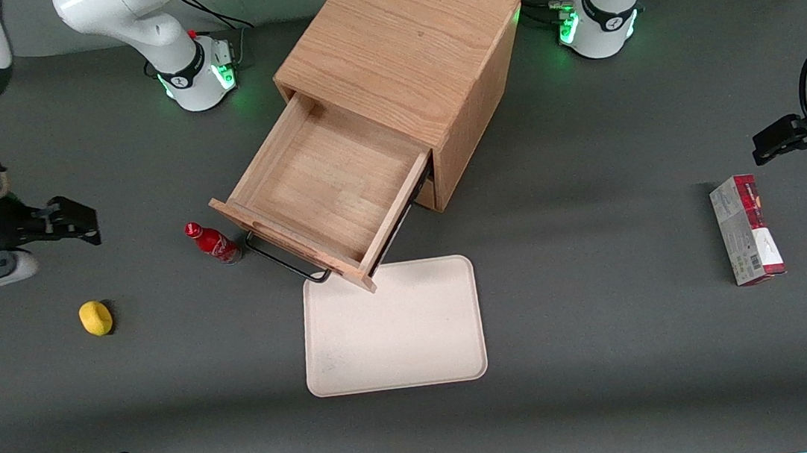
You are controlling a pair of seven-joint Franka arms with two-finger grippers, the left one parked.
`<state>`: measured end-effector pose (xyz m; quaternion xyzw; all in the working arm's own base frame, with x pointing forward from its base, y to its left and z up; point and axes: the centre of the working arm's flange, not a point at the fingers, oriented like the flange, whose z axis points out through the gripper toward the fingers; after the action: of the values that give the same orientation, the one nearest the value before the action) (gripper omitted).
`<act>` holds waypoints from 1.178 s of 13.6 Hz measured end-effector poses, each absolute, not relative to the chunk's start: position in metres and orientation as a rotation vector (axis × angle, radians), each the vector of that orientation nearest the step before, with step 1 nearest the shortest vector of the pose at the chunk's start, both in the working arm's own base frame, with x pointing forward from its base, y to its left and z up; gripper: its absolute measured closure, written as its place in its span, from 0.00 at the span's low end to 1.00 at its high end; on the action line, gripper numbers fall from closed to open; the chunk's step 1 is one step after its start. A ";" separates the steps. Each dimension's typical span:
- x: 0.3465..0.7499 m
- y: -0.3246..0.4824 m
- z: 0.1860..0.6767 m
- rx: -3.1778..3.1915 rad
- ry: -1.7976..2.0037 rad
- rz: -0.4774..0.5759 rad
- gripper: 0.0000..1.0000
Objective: Open upper drawer
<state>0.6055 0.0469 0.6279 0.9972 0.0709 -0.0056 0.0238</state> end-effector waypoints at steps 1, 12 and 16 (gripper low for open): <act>0.601 0.028 0.624 3.101 0.178 -0.013 0.00; 0.574 -0.018 0.613 3.151 0.052 0.027 0.00; 0.574 -0.014 0.612 3.152 0.017 0.025 0.00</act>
<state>0.5744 -0.0144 0.6122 0.9999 0.0055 0.0079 -0.0052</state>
